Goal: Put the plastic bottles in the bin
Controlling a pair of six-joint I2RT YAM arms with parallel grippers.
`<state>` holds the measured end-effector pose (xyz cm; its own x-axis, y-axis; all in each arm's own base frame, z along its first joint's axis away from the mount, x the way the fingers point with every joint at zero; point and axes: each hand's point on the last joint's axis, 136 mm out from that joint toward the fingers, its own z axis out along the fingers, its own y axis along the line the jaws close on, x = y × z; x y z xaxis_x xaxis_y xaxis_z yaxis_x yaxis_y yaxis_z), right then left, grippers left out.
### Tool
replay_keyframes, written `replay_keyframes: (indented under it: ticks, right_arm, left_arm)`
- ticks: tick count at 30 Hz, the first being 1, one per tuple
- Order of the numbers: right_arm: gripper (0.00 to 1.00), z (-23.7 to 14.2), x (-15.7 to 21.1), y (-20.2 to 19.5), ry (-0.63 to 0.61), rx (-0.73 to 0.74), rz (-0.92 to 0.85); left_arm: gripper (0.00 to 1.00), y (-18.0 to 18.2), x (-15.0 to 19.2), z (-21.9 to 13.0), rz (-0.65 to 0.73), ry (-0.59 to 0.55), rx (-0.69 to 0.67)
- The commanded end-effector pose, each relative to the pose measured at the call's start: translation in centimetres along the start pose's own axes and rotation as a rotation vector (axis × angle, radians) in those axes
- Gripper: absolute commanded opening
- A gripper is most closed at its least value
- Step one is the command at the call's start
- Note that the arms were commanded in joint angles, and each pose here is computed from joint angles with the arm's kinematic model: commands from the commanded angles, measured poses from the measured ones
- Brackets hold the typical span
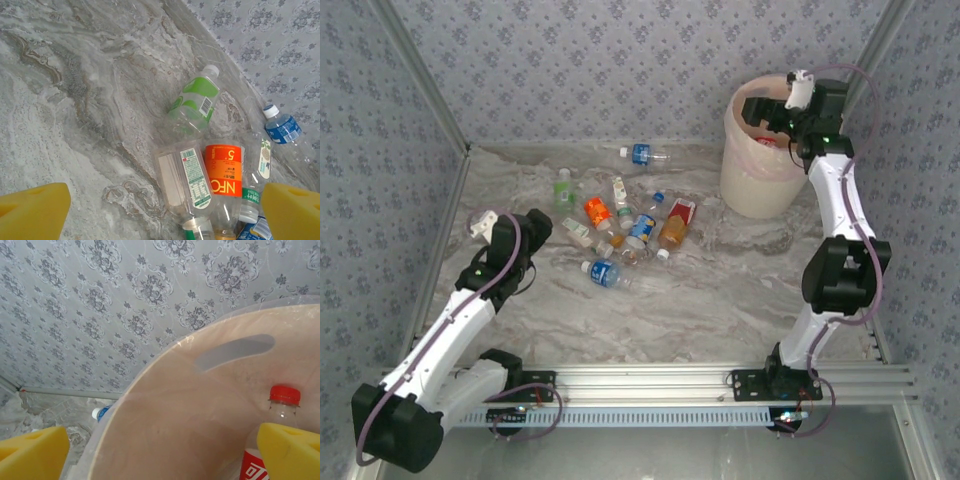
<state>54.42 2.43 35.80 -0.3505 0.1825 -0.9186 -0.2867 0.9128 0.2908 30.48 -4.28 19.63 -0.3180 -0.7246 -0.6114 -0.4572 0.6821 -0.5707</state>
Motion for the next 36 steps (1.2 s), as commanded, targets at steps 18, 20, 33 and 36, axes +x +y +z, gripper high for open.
replay_keyframes:
  ticks: [18, 20, 33, 36]
  right_arm:
    - [1.00, -8.9, 0.7, 10.7, -0.161, -0.012, 0.109]
    - [1.00, -9.1, 2.2, 12.2, -0.139, 0.030, 0.054]
    - [1.00, -6.6, 17.4, 15.7, 0.120, 0.265, 0.005]
    - [1.00, -5.5, 20.5, 15.2, 0.177, 0.301, 0.065]
  left_arm:
    - [0.98, -0.2, 3.0, 2.8, 0.050, 0.167, -0.053]
    - [0.98, -0.3, 3.1, 3.0, 0.050, 0.173, -0.054]
    - [0.98, -0.7, 4.6, 4.3, 0.044, 0.249, -0.060]
    - [0.98, -1.0, 4.9, 4.6, 0.048, 0.271, -0.064]
